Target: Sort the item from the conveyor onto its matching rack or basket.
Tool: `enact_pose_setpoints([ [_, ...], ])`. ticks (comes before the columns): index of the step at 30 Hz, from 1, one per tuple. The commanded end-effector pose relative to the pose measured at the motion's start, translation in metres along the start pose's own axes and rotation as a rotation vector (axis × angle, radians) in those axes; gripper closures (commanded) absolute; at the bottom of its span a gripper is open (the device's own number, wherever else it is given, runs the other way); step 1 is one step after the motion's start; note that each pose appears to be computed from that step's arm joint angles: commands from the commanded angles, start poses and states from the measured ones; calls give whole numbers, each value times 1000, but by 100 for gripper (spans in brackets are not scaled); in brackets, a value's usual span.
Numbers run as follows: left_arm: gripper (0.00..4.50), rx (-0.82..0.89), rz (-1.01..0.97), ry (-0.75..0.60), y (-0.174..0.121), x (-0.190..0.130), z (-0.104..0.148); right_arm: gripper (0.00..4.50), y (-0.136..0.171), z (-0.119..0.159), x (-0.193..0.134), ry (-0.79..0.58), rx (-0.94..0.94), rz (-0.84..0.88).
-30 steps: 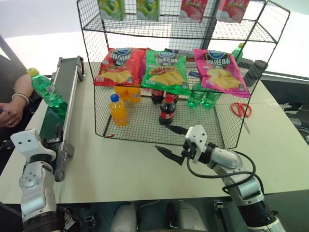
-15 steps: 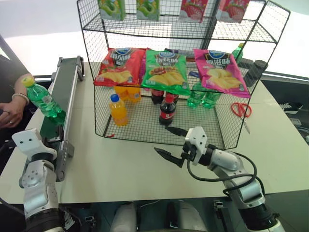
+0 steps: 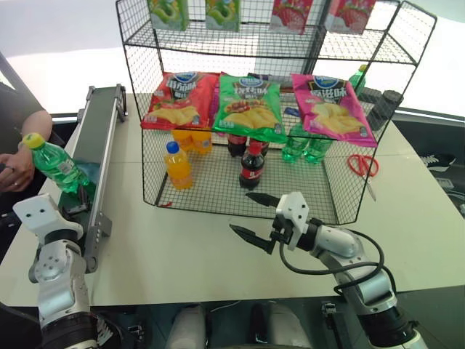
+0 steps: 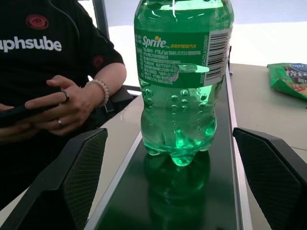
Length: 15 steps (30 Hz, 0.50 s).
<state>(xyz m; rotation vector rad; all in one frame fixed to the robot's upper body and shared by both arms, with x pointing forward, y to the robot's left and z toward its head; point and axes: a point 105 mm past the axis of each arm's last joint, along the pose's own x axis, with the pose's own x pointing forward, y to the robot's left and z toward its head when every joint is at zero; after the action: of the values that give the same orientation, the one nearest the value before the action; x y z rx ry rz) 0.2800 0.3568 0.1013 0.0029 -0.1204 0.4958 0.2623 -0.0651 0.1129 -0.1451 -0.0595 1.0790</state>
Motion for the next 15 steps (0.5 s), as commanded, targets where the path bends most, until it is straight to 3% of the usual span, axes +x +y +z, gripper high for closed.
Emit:
enact_pose_setpoints([
  [1, 0, 11, 14, -57, 3, 1, 13, 3, 4, 14, 2, -53, -18, 18],
  [15, 0, 3, 24, -67, 4, 1, 14, 3, 6, 14, 3, -54, -12, 29],
])
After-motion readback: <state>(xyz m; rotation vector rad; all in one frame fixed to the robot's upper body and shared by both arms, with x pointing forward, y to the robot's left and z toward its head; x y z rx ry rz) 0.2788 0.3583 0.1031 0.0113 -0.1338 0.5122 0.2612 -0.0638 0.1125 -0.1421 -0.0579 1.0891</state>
